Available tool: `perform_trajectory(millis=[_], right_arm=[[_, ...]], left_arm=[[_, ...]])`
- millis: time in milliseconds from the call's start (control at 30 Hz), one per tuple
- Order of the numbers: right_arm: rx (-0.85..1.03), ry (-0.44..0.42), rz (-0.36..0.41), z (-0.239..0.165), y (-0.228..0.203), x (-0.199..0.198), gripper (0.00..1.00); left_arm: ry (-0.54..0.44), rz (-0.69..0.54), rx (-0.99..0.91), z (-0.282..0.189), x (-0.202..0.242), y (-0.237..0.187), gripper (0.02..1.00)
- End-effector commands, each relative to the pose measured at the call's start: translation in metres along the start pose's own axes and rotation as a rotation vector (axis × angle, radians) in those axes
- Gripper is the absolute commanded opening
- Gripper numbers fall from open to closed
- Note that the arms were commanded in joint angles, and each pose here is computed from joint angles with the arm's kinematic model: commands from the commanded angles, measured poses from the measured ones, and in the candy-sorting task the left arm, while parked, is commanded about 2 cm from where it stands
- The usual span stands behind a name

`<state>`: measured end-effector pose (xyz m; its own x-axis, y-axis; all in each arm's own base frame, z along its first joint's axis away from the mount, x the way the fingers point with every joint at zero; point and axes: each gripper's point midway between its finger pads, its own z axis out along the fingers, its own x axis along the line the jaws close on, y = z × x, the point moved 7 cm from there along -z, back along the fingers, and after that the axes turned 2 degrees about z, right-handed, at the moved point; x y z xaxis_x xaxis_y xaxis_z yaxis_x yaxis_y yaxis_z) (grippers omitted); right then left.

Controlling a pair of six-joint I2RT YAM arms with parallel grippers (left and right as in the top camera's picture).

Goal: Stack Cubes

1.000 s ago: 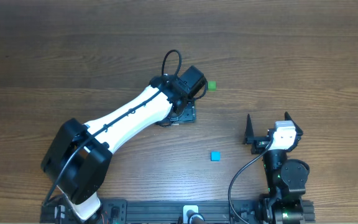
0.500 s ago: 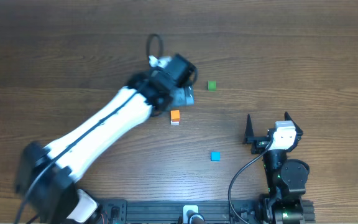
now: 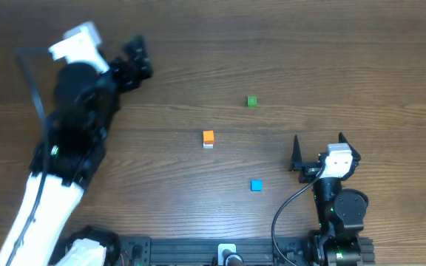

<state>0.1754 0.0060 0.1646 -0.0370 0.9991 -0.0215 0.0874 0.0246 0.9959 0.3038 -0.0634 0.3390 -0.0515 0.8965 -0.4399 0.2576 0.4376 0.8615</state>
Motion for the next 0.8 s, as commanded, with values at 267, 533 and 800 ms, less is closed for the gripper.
perform_trajectory(millis=[267, 533, 800], right_arm=[[-0.002, 0.001, -0.001, 0.000, -0.002, 0.000, 0.993], [-0.002, 0.001, 0.000, 0.000, -0.002, 0.000, 0.993], [-0.002, 0.001, 0.000, 0.000, -0.002, 0.000, 0.991]], left_arm=[[0.023, 0.321, -0.297, -0.090, 0.077, -0.023, 0.993], [0.021, 0.408, -0.354, -0.106, 0.101, -0.070, 0.998], [-0.032, 0.498, -0.421, -0.099, 0.115, -0.106, 0.998]])
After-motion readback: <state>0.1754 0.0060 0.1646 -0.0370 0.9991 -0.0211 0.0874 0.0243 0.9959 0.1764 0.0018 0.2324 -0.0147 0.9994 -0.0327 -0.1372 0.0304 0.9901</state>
